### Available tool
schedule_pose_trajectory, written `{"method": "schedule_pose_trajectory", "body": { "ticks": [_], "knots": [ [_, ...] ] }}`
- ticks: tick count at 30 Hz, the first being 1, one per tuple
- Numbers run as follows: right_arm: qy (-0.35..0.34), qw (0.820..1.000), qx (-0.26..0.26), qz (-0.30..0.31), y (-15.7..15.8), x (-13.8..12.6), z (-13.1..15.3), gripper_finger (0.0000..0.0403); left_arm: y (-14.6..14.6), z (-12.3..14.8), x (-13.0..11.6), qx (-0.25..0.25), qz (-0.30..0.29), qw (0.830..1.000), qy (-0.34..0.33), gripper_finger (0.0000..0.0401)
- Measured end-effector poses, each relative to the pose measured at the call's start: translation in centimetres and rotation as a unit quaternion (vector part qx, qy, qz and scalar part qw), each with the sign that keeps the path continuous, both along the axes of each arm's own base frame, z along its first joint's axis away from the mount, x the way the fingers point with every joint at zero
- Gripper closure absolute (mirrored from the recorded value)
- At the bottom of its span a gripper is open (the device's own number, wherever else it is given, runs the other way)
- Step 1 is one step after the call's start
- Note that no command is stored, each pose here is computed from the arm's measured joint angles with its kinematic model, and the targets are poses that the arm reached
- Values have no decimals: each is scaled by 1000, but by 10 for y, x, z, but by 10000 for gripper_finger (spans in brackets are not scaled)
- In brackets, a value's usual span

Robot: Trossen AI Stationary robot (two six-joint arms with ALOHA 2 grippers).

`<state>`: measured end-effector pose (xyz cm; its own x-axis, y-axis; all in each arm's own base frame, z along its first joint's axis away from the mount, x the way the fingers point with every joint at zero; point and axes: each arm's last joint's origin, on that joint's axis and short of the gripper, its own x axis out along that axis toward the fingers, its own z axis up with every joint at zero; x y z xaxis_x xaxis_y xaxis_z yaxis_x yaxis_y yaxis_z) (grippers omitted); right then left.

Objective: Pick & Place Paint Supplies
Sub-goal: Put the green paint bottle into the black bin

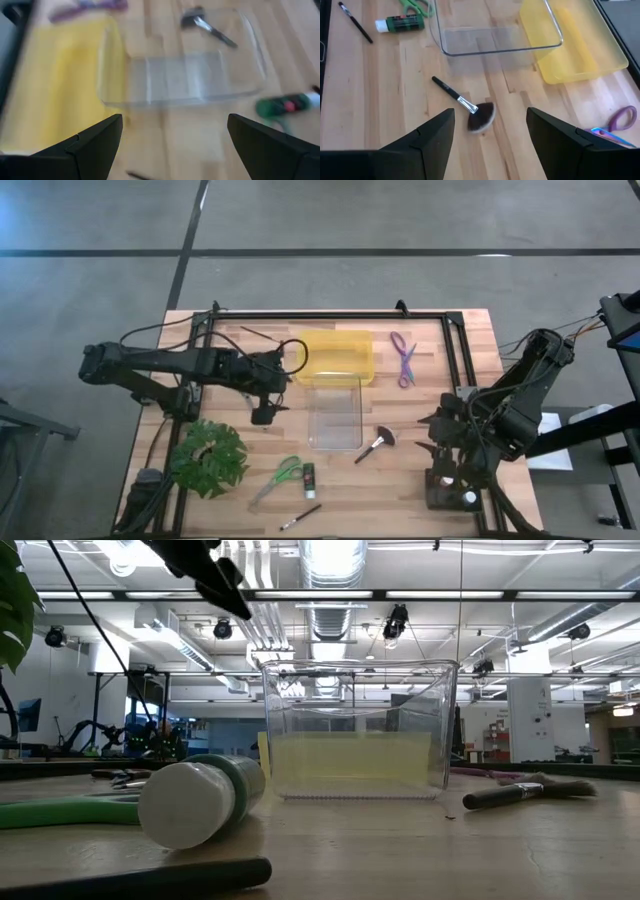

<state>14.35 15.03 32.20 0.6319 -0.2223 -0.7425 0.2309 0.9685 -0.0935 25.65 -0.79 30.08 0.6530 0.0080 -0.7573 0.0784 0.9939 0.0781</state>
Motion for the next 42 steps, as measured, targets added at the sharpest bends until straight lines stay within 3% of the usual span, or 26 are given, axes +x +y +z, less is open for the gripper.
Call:
{"method": "schedule_pose_trajectory", "body": {
  "ticks": [5,8,18,23,29,35,42],
  "knots": [
    [-10,1000,-17,-2,-2,0,1,156,-9,-4,-7,-77,-9,996,47,34],
    [-14,1000,-24,-2,-4,-1,2,156,-22,-5,-9,-105,-62,991,56,34],
    [-32,999,-33,-5,-8,-3,6,156,-76,9,-4,-69,-239,967,-59,34],
    [-40,998,-39,-6,-8,-2,6,156,-98,15,-1,14,-299,945,-131,34],
    [-51,998,-34,-11,-7,-2,7,156,-115,5,19,153,-370,897,-185,34],
    [-66,998,-15,-13,-4,1,8,156,-121,-20,45,267,-379,874,-146,34],
    [-78,997,-1,-14,-2,2,14,156,-134,-56,67,296,-404,861,-90,34]
  ]
}}
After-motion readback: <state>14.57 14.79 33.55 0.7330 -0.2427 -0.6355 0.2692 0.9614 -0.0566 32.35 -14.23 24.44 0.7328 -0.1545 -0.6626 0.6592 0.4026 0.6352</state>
